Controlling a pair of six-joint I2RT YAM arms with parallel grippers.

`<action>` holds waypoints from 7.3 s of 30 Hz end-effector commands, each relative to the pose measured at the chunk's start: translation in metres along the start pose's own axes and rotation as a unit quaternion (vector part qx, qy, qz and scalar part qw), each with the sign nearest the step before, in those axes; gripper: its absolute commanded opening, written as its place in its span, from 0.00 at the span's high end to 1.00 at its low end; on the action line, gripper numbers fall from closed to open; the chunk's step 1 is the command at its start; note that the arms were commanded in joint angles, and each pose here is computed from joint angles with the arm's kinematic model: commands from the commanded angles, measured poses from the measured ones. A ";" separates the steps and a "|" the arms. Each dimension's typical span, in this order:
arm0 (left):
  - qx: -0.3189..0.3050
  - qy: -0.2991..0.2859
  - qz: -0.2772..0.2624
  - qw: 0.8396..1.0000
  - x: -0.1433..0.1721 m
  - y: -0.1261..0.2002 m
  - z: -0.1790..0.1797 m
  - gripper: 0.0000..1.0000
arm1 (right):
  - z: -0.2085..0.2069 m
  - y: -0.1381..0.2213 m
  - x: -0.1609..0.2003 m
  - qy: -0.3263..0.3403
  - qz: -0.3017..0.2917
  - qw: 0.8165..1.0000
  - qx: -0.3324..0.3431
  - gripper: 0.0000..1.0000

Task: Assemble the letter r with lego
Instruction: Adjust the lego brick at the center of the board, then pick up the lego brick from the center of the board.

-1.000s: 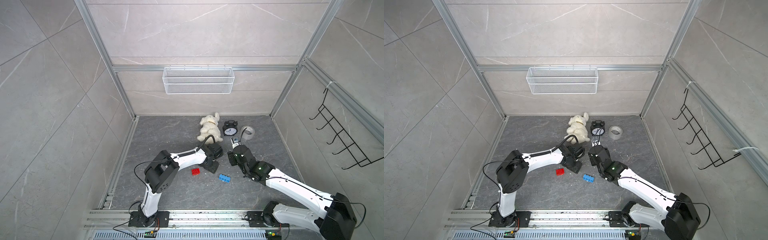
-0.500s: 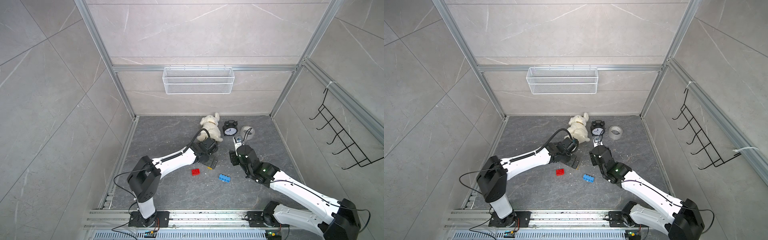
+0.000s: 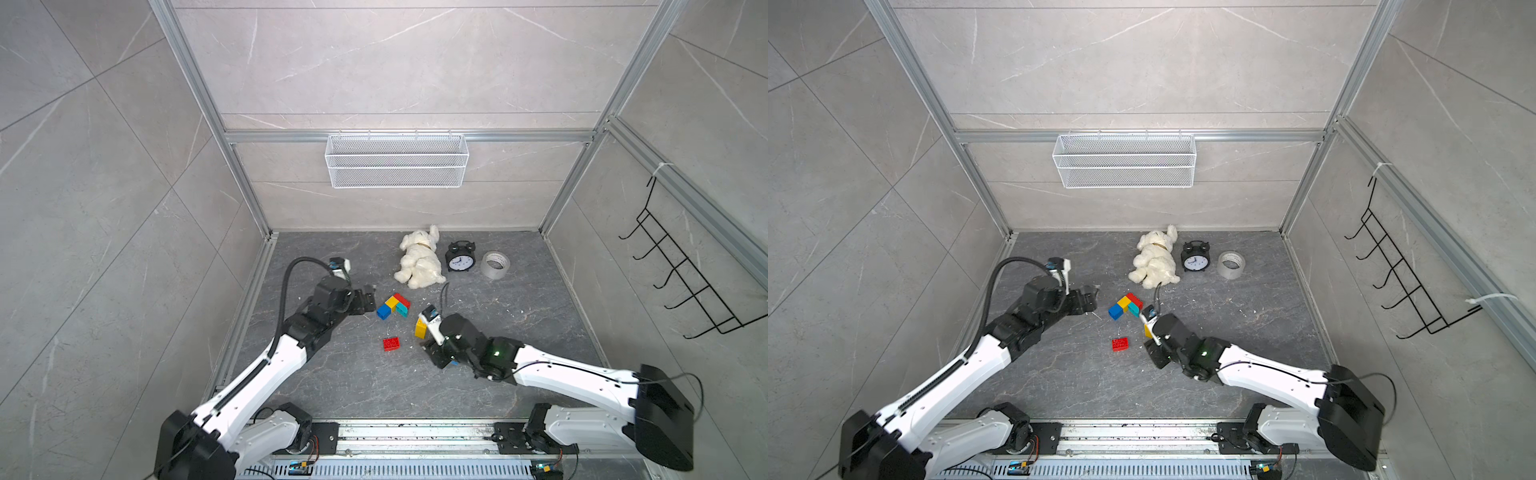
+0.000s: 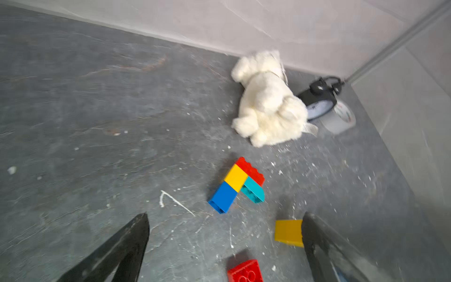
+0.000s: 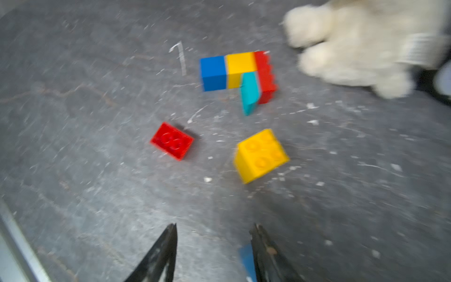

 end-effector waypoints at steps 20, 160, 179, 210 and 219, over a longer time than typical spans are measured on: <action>-0.019 0.077 -0.053 0.995 0.019 0.010 0.026 0.00 | 0.037 -0.096 -0.018 -0.004 0.042 0.999 0.009 0.83; 0.026 0.072 0.078 0.994 0.063 -0.046 0.010 0.01 | -0.076 -0.037 0.036 -0.092 0.149 0.981 0.078 0.24; 0.039 0.069 0.091 0.993 0.069 -0.058 0.006 0.00 | -0.113 0.006 0.052 -0.194 0.145 0.945 0.220 0.23; 0.046 0.038 0.058 0.997 0.048 -0.051 0.002 0.00 | -0.108 -0.004 0.029 -0.254 0.114 0.923 0.265 0.44; 0.155 -0.077 -0.282 0.944 -0.042 0.039 -0.029 0.00 | -0.050 0.082 -0.093 -0.153 -0.048 0.986 0.048 0.42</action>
Point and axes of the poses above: each gripper's point midway between its finger pads, its own y axis back along the fingers, its own z axis along the line the jaws close on, x = y × z, the point moved 2 cm from there along y, back along the fingers, and after that the axes turned 10 degrees about -y, right-handed, at the moved point
